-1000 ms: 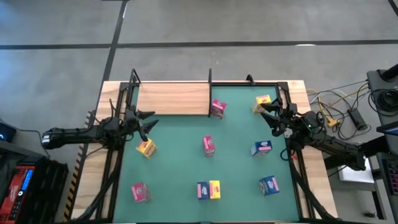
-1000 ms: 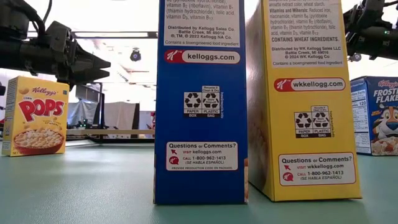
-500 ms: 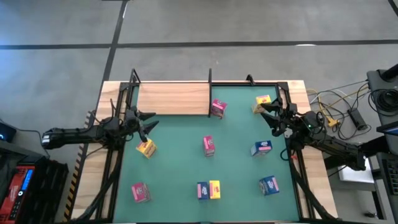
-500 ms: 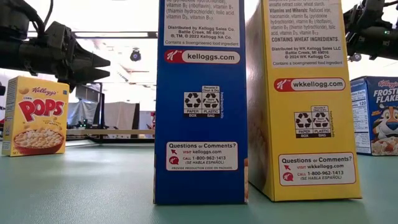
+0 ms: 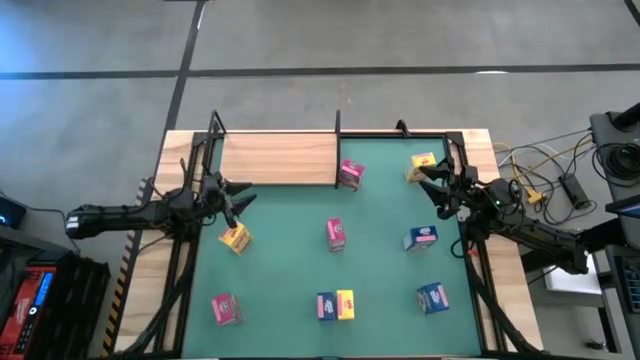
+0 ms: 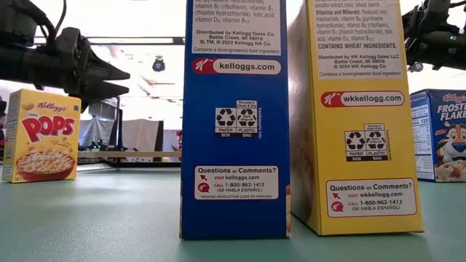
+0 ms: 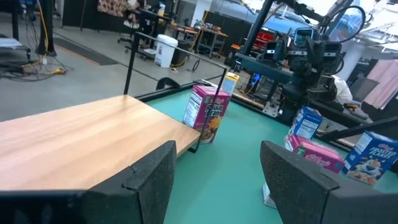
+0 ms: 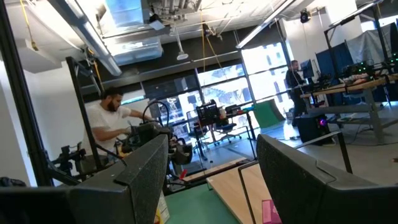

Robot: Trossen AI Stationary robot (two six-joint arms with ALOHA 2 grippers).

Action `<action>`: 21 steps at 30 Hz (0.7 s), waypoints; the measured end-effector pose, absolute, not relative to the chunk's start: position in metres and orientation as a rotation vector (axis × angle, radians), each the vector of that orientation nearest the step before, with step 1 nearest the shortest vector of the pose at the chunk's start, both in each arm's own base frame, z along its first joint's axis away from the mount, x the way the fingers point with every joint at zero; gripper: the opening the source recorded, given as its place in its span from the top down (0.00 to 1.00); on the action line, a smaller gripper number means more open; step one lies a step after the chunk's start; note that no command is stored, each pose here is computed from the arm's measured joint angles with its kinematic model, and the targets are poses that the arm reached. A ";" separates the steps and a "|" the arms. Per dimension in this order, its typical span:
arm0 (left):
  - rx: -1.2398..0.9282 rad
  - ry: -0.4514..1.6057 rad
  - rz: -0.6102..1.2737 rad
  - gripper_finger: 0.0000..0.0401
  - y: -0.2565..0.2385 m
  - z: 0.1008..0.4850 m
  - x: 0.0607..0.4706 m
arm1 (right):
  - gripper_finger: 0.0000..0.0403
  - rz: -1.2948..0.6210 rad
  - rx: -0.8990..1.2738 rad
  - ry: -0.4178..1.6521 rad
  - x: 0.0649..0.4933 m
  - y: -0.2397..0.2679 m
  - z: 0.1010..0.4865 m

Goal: Stack cereal on shelf
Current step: Put the middle yellow box cereal on the shelf

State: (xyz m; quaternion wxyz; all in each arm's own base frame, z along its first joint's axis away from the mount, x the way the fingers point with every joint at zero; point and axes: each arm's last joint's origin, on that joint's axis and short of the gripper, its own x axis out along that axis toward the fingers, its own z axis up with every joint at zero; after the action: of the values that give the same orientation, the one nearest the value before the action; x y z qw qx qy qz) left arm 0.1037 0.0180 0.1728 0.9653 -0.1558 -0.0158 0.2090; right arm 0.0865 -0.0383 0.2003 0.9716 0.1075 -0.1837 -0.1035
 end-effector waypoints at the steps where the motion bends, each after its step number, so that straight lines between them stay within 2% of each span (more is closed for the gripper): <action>1: -0.315 -0.033 0.423 0.46 0.018 0.176 0.104 | 0.42 -0.209 0.217 -0.371 0.087 -0.038 0.200; 7: -0.282 0.088 0.438 0.46 0.018 0.195 0.109 | 0.42 -0.209 0.217 -0.371 0.087 -0.038 0.200; 15: -0.420 0.309 0.498 0.46 0.019 0.208 0.116 | 0.42 -0.209 0.217 -0.371 0.087 -0.038 0.200; 21: -0.444 0.496 0.541 0.46 0.019 0.227 0.123 | 0.42 -0.209 0.217 -0.371 0.087 -0.038 0.200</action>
State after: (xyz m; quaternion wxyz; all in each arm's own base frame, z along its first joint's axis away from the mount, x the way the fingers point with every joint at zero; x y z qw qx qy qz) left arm 0.1234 0.0189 0.2270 0.9094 -0.2152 0.2404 0.2623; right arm 0.0865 -0.0383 0.2003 0.9716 0.1075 -0.1835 -0.1034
